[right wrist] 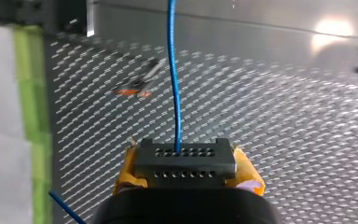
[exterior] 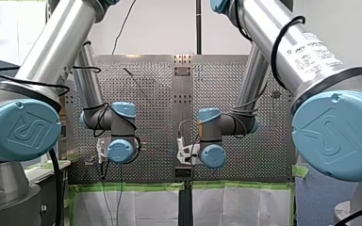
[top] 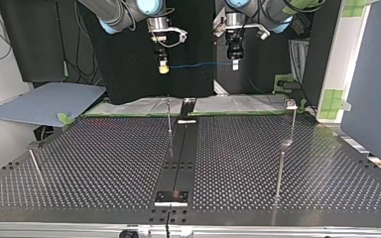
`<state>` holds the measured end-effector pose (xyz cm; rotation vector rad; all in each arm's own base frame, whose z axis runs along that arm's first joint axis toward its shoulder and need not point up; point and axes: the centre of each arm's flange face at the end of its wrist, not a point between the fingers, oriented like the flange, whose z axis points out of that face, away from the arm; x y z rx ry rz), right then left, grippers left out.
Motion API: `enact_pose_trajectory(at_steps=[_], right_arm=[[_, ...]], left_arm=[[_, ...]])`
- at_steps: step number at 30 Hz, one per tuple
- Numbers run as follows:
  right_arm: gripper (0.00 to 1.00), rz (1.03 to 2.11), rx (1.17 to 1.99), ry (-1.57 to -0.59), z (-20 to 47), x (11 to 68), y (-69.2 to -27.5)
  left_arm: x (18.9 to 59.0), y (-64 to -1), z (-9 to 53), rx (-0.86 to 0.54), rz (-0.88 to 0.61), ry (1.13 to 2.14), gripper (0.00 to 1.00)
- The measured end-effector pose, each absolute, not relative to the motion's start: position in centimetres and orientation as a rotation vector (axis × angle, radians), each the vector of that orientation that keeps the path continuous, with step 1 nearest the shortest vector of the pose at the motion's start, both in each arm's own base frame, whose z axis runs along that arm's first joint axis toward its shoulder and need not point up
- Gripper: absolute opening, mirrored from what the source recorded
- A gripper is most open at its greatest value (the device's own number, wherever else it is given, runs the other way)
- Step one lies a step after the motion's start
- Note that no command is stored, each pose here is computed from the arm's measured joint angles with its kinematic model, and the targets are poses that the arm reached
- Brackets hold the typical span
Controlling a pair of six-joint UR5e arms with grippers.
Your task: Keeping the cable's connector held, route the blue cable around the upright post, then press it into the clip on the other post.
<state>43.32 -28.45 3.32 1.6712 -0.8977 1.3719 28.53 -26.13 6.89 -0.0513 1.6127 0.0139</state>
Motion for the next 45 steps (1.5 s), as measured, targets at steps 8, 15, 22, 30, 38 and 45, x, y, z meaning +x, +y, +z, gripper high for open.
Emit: enact_pose_trajectory(at_steps=[8, 15, 22, 30, 38, 45], right_arm=[[0.00, 1.344, 1.688, -0.907, 2.1, 43.0, -28.2], [0.00, 1.343, 1.689, -0.908, 2.0, 43.0, -28.2], [0.00, 1.395, 1.683, -0.921, 4.5, 43.6, -28.1], [0.00, 1.563, 1.638, -0.929, 8.6, 45.0, -28.6], [0.00, 1.710, 1.595, -0.909, 13.7, 46.8, -29.8], [0.00, 1.778, 1.539, -0.876, 19.1, 48.3, -31.1]], left_arm=[[28.5, -26.1, 6.9, -0.051, 0.014, 1.613, 0.00], [28.5, -26.1, 6.8, -0.049, 0.016, 1.615, 0.00], [29.7, -25.2, 6.4, -0.021, 0.040, 1.658, 0.00], [30.2, -24.5, 8.5, -0.054, 0.022, 1.662, 0.00], [30.3, -23.4, 10.8, -0.126, 0.064, 1.656, 0.00], [30.5, -22.4, 12.8, -0.168, 0.093, 1.649, 0.00]])
